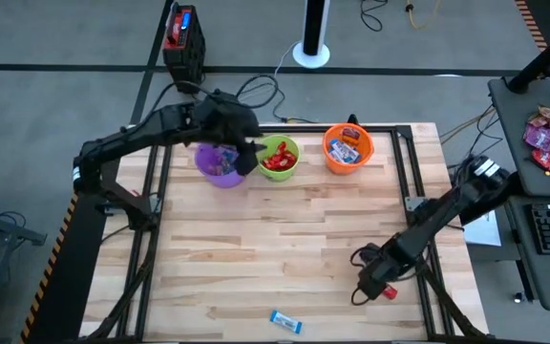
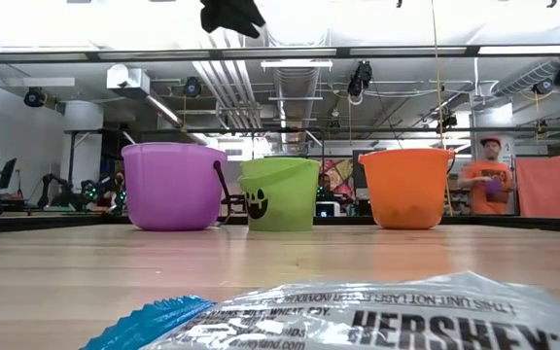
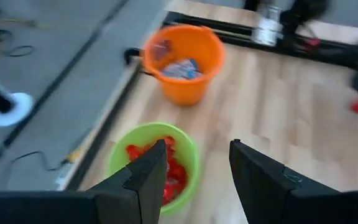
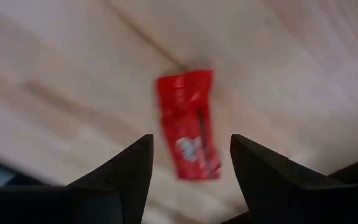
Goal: Sort candy by brand, put in halloween buckets
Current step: Put the red chocolate bar into the green bucket
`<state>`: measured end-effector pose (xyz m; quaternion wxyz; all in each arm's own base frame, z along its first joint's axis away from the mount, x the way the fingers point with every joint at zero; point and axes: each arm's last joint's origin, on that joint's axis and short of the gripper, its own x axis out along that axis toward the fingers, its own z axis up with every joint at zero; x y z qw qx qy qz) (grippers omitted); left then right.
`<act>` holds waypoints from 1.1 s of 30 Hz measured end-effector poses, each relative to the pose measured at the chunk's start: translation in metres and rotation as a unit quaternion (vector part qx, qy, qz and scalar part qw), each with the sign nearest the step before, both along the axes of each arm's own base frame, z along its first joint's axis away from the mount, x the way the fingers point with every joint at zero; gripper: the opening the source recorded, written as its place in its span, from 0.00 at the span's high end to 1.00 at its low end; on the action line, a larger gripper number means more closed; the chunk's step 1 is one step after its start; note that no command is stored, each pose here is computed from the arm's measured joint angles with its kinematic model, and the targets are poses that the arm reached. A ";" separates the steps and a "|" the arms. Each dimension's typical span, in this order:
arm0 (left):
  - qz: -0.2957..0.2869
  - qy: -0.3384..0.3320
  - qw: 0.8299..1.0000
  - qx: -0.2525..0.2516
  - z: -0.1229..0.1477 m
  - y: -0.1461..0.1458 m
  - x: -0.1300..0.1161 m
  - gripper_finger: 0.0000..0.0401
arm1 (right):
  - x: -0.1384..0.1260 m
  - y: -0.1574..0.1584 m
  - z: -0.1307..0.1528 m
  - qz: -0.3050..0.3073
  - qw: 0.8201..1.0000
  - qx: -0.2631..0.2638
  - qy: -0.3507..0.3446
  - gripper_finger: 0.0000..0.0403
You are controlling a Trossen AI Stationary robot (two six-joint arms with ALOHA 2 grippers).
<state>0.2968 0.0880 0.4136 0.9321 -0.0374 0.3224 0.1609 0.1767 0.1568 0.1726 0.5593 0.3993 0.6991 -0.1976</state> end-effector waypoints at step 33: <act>-0.291 0.154 0.909 -0.255 -0.147 -0.161 -0.011 0.61 | 0.110 -0.154 0.102 0.003 0.868 -0.281 -0.409 0.94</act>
